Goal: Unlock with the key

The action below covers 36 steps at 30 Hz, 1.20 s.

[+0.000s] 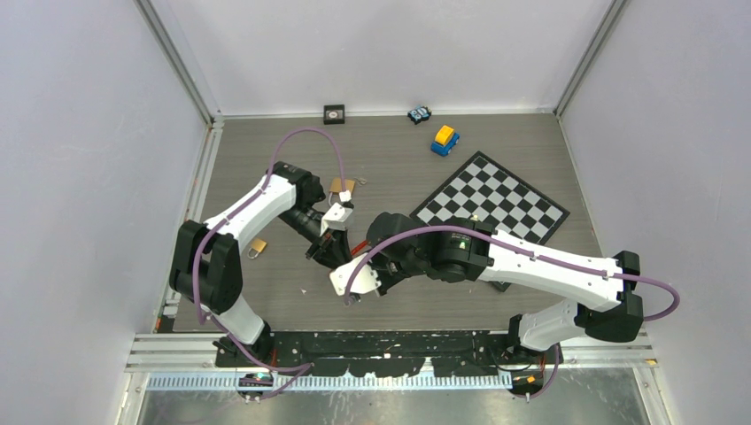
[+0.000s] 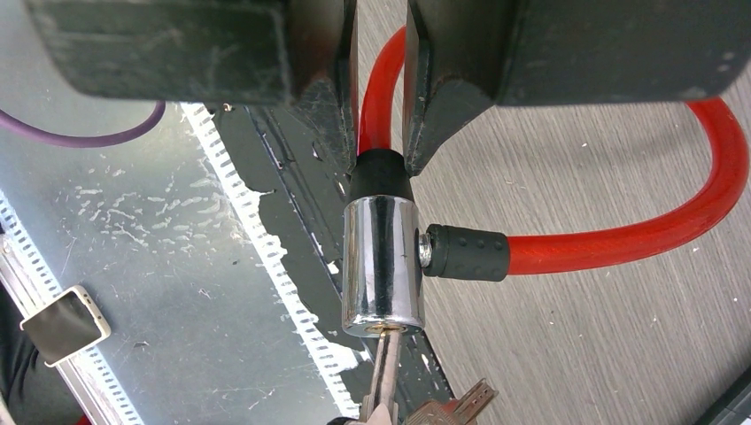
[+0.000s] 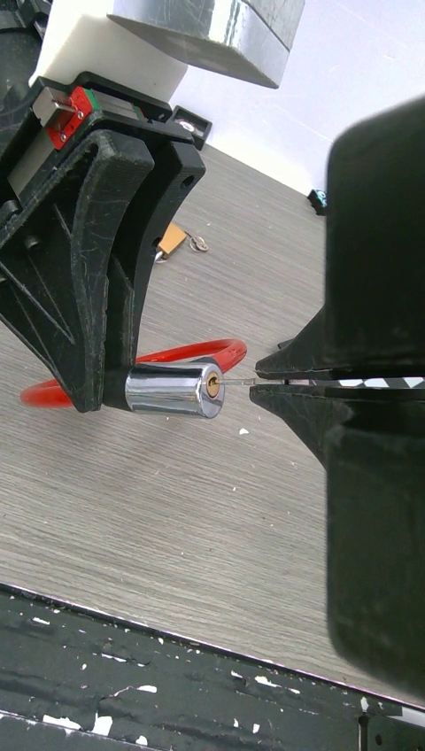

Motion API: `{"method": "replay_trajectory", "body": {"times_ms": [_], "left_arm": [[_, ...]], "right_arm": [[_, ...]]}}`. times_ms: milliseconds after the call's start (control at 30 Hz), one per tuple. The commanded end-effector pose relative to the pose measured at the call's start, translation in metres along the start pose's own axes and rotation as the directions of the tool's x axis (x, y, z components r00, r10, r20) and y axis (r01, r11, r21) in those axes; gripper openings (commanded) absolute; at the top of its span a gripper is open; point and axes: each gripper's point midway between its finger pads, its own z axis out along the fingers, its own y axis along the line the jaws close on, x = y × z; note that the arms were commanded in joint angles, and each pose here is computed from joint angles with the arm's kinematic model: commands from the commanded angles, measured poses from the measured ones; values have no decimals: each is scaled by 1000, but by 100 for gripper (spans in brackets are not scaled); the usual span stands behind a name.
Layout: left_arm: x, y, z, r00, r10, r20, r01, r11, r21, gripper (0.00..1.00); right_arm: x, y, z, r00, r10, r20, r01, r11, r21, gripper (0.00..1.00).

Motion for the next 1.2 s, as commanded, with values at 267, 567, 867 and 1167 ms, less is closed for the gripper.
{"method": "replay_trajectory", "body": {"times_ms": [267,567,867,1167], "left_arm": [[-12,-39,-2,987,-157,29,155,986,66,0],[-12,-39,-2,987,-157,29,155,986,66,0],[-13,-39,-2,987,-157,29,155,986,66,0],[-12,-41,-2,987,-155,29,153,986,65,0]], "right_arm": [[-15,-13,-10,999,-6,39,5,999,46,1],[-15,-9,-9,999,-3,46,1,1000,29,1],[-17,-6,-7,998,3,57,-4,1000,12,1],[-15,-8,-3,999,-8,42,7,1000,23,1]]}}
